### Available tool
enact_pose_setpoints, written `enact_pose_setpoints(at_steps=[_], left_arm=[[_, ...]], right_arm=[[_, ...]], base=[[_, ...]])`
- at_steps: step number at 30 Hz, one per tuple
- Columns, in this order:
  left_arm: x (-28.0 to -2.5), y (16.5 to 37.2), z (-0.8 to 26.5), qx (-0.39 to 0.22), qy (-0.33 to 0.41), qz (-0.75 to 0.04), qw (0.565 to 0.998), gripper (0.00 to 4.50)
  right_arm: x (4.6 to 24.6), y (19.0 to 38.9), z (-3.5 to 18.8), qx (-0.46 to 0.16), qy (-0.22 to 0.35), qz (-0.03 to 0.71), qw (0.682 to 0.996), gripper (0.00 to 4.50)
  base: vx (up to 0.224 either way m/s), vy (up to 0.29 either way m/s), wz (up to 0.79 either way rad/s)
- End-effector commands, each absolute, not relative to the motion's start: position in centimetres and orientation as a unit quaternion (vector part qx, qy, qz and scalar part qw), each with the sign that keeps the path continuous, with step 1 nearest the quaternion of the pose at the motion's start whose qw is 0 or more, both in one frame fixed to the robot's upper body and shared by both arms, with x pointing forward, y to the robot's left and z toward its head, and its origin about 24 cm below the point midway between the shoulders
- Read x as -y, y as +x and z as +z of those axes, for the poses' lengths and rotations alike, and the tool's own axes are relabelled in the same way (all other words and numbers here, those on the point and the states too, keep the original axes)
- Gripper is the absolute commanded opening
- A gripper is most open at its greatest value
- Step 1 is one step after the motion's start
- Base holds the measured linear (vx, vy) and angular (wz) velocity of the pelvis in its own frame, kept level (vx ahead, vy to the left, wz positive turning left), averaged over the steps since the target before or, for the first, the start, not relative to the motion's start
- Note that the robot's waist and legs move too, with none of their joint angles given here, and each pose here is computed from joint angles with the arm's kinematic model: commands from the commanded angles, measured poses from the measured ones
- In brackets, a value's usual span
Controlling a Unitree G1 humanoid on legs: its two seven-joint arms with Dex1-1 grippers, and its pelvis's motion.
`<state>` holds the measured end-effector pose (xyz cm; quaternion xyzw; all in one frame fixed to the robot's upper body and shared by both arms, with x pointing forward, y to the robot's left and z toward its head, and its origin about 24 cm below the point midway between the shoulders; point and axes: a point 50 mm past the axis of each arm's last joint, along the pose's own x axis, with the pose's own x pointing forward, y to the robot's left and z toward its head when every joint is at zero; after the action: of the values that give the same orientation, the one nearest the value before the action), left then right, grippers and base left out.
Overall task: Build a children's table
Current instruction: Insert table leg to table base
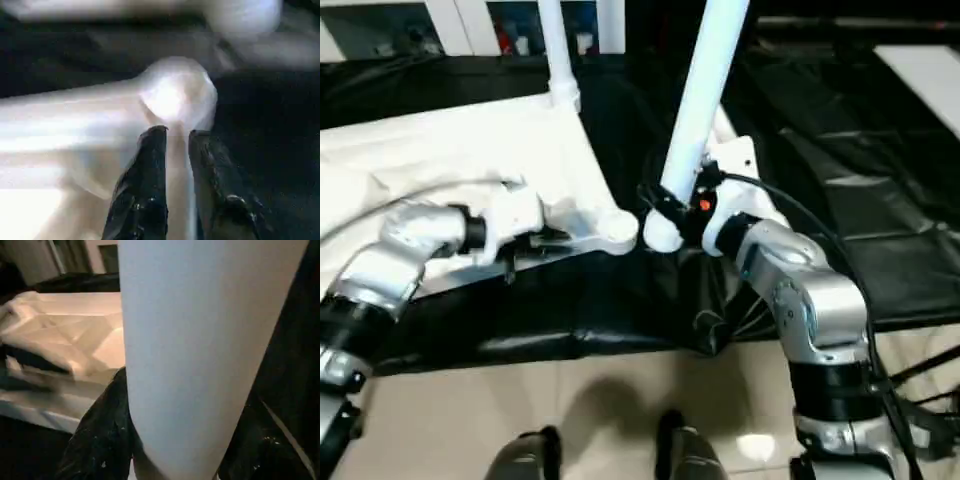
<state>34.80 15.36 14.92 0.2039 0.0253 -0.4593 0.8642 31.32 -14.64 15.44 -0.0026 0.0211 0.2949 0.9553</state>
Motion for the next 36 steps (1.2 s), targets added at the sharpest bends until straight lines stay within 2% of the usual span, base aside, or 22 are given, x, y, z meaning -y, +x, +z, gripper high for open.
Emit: enact_pose_setpoints(at_steps=[1,3,4,6,7,9,10,11,12,14,18,22,29,36], left_arm=[[-16.1,34.8,16.7,0.037,0.115,-0.345,0.931,0.98],[-16.3,34.7,17.1,0.058,0.088,-0.312,0.944,0.98],[-16.9,34.0,17.3,0.096,0.049,-0.235,0.966,0.98],[-17.3,32.5,16.0,0.084,0.008,-0.158,0.984,0.98],[-17.4,31.7,15.3,0.074,0.001,-0.144,0.987,0.98],[-17.5,30.1,13.8,0.066,0.01,-0.111,0.992,0.98],[-17.5,30.1,13.8,0.066,0.01,-0.111,0.992,0.98],[-18.1,28.1,11.9,0.051,0.043,-0.054,0.996,0.98],[-18.4,27.1,10.8,0.035,0.044,-0.025,0.998,0.98],[-18.6,26.3,10.1,0.02,0.034,-0.001,0.999,0.98],[-17.7,26.5,11.4,0.059,0.009,0.002,0.998,0.98],[-16.9,26.8,12.4,0.071,0.022,-0.017,0.997,0.98],[-15.9,26.4,12.2,0.067,0.037,-0.042,0.996,0.98],[-15.4,26.4,12.1,0.063,0.027,-0.053,0.996,0.98]], right_arm=[[14.6,30.5,16.9,0.023,-0.002,0.267,0.963,1.84],[14.7,30.4,17.0,0.024,0.014,0.254,0.967,1.84],[14.6,29.8,16.8,0.015,0.033,0.239,0.97,1.84],[14.1,29.0,15.9,0.0,0.036,0.232,0.972,1.84],[14.0,28.7,15.5,-0.005,0.032,0.222,0.975,1.84],[14.0,28.3,14.4,-0.016,0.022,0.196,0.98,1.84],[14.0,28.3,14.4,-0.016,0.022,0.196,0.98,1.84],[14.0,27.9,13.1,-0.023,0.004,0.164,0.986,1.84],[14.0,27.7,12.7,-0.022,0.002,0.147,0.989,1.84],[13.9,27.5,12.3,-0.023,0.01,0.131,0.991,1.84],[13.4,27.3,12.4,-0.01,0.027,0.166,0.986,1.84],[12.5,27.1,12.5,-0.002,0.015,0.215,0.977,1.84],[12.2,26.8,12.9,0.024,0.039,0.221,0.974,1.84],[12.2,26.7,12.7,0.027,0.032,0.225,0.974,1.84]], base=[[0.0,0.0,0.0],[-0.002,-0.084,0.12],[0.04,-0.115,0.21],[0.095,-0.13,0.11],[0.072,-0.113,0.06],[0.027,-0.041,0.04],[0.0,0.0,0.0],[0.0,0.0,0.0],[0.054,0.026,0.02],[0.027,0.013,0.01],[0.0,0.0,0.0],[0.0,0.0,0.0],[-0.02,0.006,0.19],[0.082,-0.035,0.06]])
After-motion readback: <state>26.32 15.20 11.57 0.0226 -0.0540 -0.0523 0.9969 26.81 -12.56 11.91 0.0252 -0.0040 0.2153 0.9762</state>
